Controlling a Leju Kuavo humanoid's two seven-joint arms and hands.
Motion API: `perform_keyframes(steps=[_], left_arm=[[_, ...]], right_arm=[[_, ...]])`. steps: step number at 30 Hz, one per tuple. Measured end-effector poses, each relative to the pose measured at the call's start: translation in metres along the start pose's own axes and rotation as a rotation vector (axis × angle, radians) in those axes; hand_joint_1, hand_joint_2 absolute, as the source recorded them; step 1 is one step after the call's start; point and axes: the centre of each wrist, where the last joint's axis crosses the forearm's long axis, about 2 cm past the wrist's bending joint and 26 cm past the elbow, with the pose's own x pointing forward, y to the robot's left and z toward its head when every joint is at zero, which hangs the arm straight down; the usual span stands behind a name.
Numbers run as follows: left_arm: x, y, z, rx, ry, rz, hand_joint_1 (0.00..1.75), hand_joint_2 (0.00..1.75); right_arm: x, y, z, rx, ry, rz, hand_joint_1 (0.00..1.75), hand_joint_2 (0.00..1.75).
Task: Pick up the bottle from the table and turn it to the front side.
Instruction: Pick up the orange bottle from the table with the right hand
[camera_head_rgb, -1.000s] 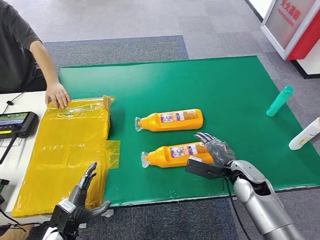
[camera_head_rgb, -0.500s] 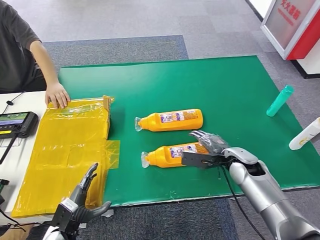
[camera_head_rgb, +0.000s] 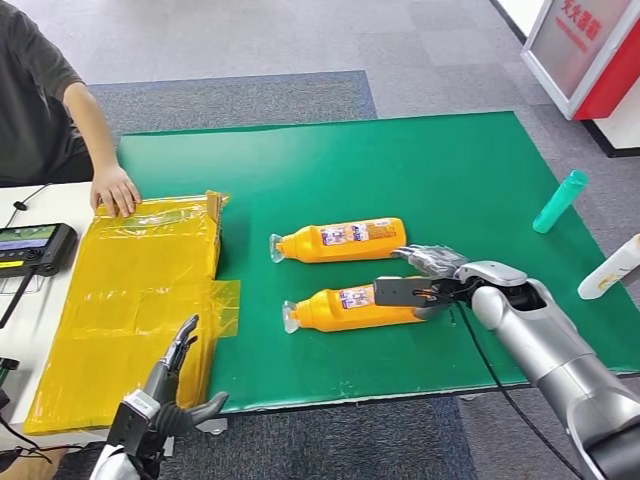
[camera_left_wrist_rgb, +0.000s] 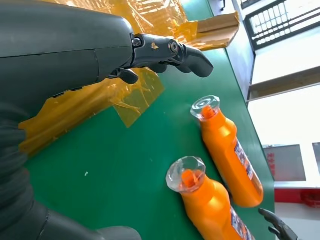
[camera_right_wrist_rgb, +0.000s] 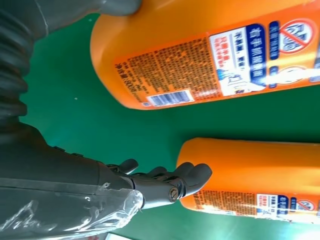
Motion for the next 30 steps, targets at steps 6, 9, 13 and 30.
perform_keyframes(steps=[6, 9, 13, 30], left_arm=[[0.000, -0.001, 0.000, -0.021, -0.005, -0.003, 0.00, 1.75], [0.000, -0.001, 0.000, -0.024, -0.005, -0.008, 0.00, 1.75], [0.000, -0.001, 0.000, -0.029, -0.005, -0.012, 0.00, 1.75], [0.000, 0.002, -0.001, -0.038, -0.010, -0.020, 0.00, 1.75]], right_arm=[[-0.004, -0.003, -0.001, 0.034, 0.008, 0.023, 0.00, 1.75], [-0.006, -0.002, -0.001, 0.046, 0.014, 0.029, 0.00, 1.75], [-0.007, 0.002, -0.002, 0.062, 0.016, 0.036, 0.00, 1.75], [-0.008, 0.020, -0.005, 0.099, 0.014, 0.042, 1.75, 1.75]])
